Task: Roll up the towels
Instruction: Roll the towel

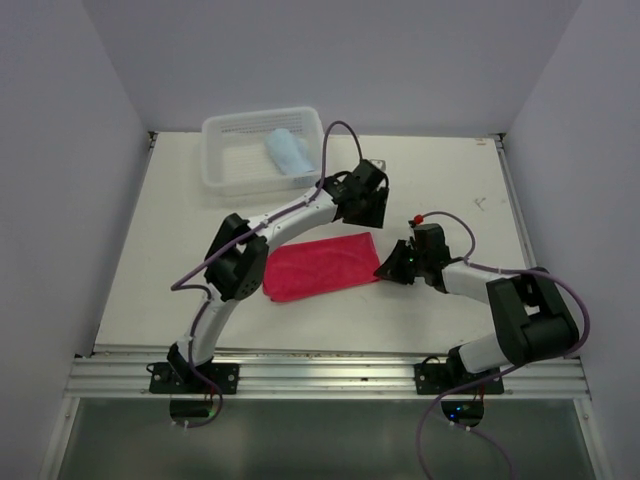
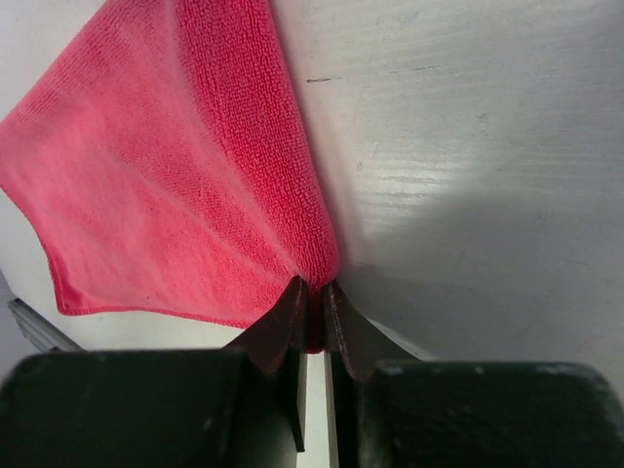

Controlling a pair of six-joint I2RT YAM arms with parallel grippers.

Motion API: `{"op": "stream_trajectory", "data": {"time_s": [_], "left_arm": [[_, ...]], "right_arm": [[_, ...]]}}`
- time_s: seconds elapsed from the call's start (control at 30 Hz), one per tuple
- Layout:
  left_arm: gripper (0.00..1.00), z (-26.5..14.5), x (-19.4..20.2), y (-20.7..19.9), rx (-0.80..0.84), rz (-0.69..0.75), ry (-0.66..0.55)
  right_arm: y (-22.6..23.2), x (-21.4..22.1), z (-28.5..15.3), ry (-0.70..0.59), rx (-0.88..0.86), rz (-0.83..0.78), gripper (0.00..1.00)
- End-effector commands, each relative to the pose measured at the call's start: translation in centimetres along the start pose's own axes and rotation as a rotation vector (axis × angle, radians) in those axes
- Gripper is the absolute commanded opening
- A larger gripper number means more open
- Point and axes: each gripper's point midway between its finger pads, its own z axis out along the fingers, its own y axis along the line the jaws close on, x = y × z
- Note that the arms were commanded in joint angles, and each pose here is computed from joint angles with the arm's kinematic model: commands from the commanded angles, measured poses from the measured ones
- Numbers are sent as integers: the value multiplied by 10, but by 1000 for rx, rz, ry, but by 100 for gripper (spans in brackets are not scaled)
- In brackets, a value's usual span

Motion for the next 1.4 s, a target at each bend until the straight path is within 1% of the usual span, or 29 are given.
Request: {"op": "stream_trajectory", "data": {"time_s": [0.0, 0.1, 0.3, 0.47, 0.7, 0.87, 0.93, 0.97, 1.03, 1.1, 1.27, 1.37], "left_arm": [[60, 7, 7, -6, -28, -59, 4], [56, 13, 16, -11, 2, -105, 13], [53, 22, 26, -17, 10, -126, 34], [52, 32, 36, -10, -29, -125, 46], [49, 49, 42, 1, -82, -129, 45], [47, 62, 47, 11, -139, -121, 58], [46, 67, 55, 18, -172, -118, 82], [44, 66, 53, 17, -174, -117, 80], [42, 69, 59, 25, -210, -112, 95], [37, 69, 65, 33, -246, -106, 111], [33, 69, 89, 60, -359, -81, 170], [28, 71, 95, 66, -383, -78, 186]], "right_arm": [[-6, 5, 6, 7, -4, -2, 4], [-8, 8, 7, 16, -3, -7, 1], [-12, 8, 5, 10, 12, -30, 0], [-9, 7, 4, 10, 4, -39, 0], [-10, 8, 3, 6, 2, -47, 0], [-13, 7, 2, -2, 14, -65, 0], [-13, 7, 1, -5, 16, -74, 0], [-14, 7, 1, -6, 17, -76, 0], [-14, 7, 1, -12, 17, -80, 0], [-15, 7, 1, -13, 19, -83, 0], [-16, 9, 0, -27, 27, -102, 0], [-12, 5, -2, -52, 37, -134, 0]]}}
